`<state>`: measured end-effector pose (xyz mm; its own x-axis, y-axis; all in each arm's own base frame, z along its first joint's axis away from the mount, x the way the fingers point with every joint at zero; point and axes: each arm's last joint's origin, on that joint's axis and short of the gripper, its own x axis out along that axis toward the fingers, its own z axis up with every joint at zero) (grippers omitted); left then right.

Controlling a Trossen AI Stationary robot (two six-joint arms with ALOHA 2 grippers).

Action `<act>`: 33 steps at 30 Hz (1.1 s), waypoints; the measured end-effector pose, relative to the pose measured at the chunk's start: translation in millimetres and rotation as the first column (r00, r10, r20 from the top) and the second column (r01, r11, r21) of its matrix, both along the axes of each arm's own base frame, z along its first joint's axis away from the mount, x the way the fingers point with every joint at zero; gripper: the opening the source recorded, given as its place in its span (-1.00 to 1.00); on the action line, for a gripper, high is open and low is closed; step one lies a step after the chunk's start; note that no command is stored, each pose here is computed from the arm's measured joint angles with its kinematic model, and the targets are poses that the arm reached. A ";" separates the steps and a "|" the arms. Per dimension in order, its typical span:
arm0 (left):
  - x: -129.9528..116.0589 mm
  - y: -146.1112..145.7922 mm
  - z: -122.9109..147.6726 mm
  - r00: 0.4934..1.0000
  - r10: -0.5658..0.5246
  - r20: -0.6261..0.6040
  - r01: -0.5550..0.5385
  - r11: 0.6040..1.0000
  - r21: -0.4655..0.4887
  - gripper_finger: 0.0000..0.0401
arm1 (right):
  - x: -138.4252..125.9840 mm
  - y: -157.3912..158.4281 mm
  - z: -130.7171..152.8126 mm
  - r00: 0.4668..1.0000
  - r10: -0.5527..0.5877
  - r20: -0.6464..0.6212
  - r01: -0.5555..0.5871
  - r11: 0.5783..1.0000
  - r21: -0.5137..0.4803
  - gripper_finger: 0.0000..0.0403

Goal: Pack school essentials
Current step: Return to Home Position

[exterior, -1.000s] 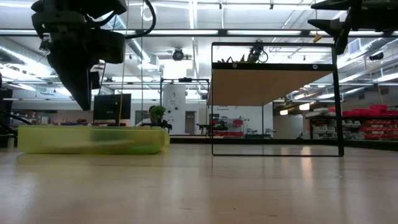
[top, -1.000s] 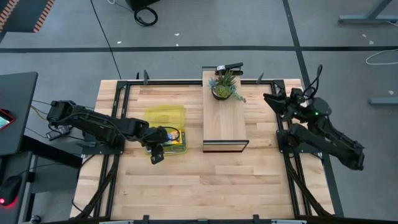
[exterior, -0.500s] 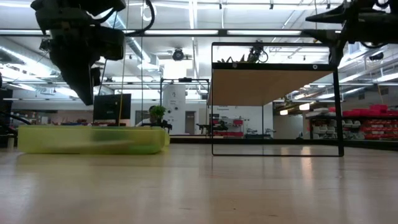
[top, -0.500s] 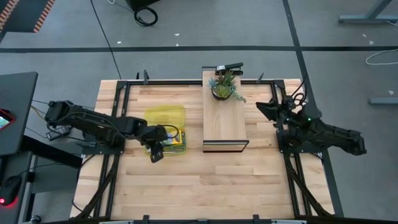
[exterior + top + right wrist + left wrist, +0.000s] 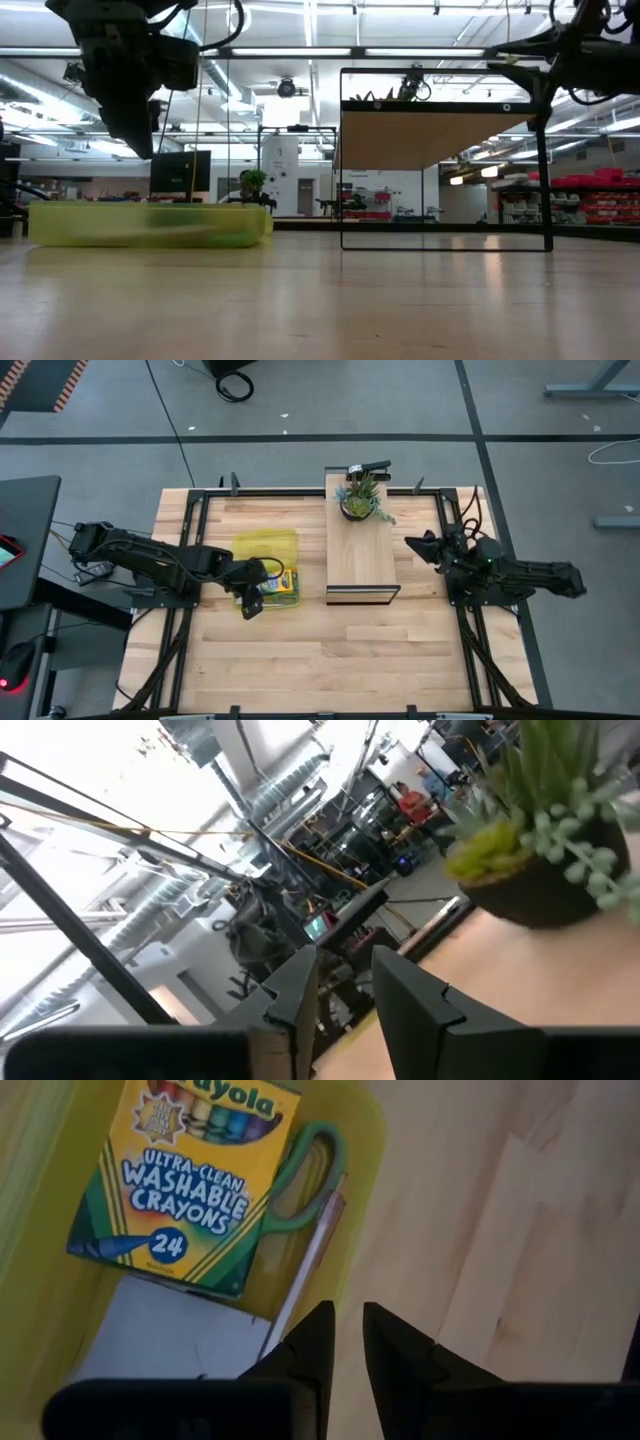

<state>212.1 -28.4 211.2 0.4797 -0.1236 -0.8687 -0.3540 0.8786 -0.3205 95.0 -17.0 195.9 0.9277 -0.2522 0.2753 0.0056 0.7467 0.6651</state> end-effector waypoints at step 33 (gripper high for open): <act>-44.4 50.6 55.9 0.909 0.161 0.385 -0.271 0.930 0.249 -0.97 | 5.0 1.4 -32.0 0.920 -0.126 -0.372 0.012 0.956 -0.294 -0.54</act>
